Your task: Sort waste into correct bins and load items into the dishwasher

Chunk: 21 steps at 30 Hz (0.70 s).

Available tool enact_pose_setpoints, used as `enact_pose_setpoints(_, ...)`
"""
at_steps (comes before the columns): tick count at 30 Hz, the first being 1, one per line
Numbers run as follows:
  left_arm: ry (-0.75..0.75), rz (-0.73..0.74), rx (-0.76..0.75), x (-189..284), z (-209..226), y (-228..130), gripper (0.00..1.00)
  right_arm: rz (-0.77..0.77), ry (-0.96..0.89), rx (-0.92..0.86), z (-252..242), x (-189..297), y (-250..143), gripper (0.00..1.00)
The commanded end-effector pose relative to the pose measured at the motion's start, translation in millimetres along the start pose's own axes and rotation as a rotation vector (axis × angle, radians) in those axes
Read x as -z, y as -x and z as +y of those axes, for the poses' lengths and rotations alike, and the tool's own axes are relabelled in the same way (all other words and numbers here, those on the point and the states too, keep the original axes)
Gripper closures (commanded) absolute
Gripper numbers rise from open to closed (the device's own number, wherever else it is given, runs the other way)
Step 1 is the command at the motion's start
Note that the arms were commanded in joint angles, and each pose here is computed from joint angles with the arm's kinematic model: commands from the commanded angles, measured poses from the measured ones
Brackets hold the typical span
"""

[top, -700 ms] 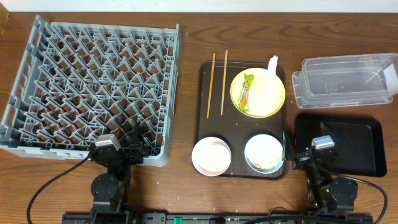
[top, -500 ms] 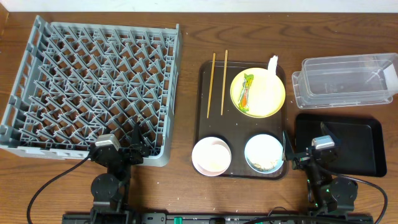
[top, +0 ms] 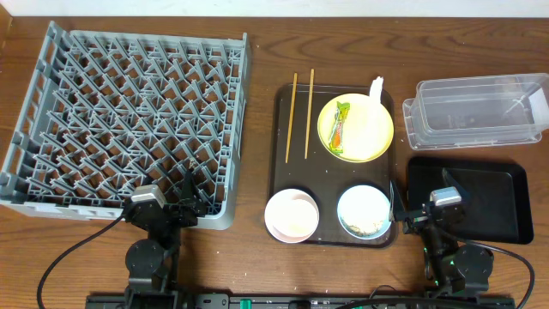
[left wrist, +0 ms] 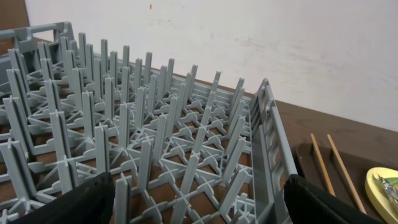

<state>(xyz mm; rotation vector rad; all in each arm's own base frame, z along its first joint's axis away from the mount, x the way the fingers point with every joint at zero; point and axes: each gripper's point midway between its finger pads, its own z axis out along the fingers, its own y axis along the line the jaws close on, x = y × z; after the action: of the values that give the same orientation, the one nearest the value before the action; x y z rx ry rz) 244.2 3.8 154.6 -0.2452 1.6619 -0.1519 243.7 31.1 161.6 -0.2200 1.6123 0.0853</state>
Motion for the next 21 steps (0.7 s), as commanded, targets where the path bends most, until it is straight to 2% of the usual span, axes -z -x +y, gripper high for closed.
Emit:
enact_pose_setpoints(1, 0.036, 0.036, 0.001, -2, 9, -15, 0.12, 0.003, 0.017, 0.011, 4, 0, -1, 0.01)
enact_pose_setpoints(13, 0.035, 0.032, 0.002, -2, 9, -14, 0.12, -0.002, 0.017, 0.011, 4, 0, 0, 0.01)
enact_pose_setpoints(17, -0.02, -0.027, 0.009, -2, -2, 1, 0.12, -0.038, 0.014, 0.019, 3, 0, 9, 0.01)
enact_pose_setpoints(21, -0.047, -0.129, 0.018, 1, -9, 27, 0.12, -0.146, 0.004, 0.041, 1, 2, 36, 0.01)
